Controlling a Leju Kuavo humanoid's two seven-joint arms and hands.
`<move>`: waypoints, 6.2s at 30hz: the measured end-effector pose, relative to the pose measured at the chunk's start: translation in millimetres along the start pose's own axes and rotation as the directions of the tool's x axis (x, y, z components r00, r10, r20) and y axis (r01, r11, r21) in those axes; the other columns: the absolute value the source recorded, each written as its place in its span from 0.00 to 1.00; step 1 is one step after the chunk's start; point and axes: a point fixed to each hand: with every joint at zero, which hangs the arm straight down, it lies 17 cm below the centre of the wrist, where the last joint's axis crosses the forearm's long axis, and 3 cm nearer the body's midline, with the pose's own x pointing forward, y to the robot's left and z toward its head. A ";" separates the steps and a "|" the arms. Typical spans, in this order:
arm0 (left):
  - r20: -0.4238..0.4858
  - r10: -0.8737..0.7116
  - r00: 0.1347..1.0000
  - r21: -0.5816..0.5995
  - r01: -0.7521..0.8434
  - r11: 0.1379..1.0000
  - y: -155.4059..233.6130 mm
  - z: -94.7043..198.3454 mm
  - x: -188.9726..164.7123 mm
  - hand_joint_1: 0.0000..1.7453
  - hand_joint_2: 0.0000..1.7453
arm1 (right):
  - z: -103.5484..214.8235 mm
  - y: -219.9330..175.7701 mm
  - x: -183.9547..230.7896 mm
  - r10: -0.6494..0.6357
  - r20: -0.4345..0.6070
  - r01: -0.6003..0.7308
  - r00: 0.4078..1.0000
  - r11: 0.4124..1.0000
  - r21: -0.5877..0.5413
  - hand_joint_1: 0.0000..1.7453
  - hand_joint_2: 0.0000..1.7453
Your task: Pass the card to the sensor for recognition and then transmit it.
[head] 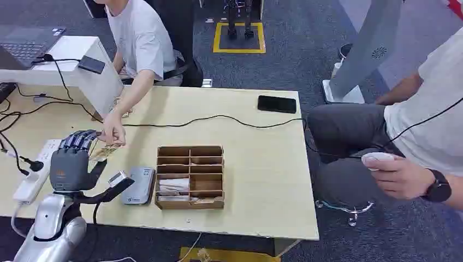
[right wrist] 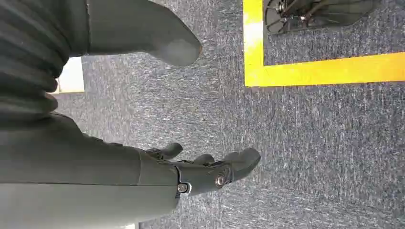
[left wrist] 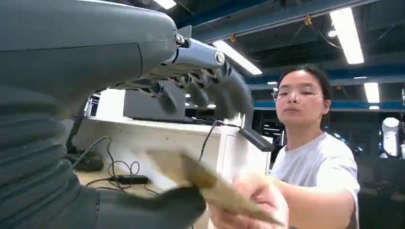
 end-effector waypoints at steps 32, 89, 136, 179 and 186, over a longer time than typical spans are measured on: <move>-0.240 0.467 0.851 -0.235 -0.518 0.823 -57.0 23.2 24.0 1.00 1.00 | 1.4 -6.3 -2.9 -0.010 -0.009 0.010 1.000 1.000 -0.002 0.00 1.00; -0.348 0.237 0.907 -0.423 -0.377 0.824 -121.1 95.2 16.4 1.00 1.00 | 5.9 -1.1 -3.9 0.006 -0.020 -0.006 1.000 1.000 -0.017 0.00 1.00; -0.450 0.287 0.846 -0.437 -0.489 0.755 -153.9 119.9 23.7 1.00 1.00 | 5.3 6.1 -3.5 0.029 -0.014 -0.029 0.999 1.000 0.001 0.00 1.00; -0.031 0.594 0.804 0.234 -0.572 0.786 30.5 -62.4 27.0 1.00 1.00 | 0.1 7.6 5.8 0.093 0.021 -0.093 0.995 0.996 0.004 0.00 1.00; -0.018 0.557 0.831 0.246 -0.536 0.808 37.1 -76.7 20.1 1.00 1.00 | -0.6 6.7 2.7 0.105 0.011 -0.105 0.994 0.994 0.010 0.00 1.00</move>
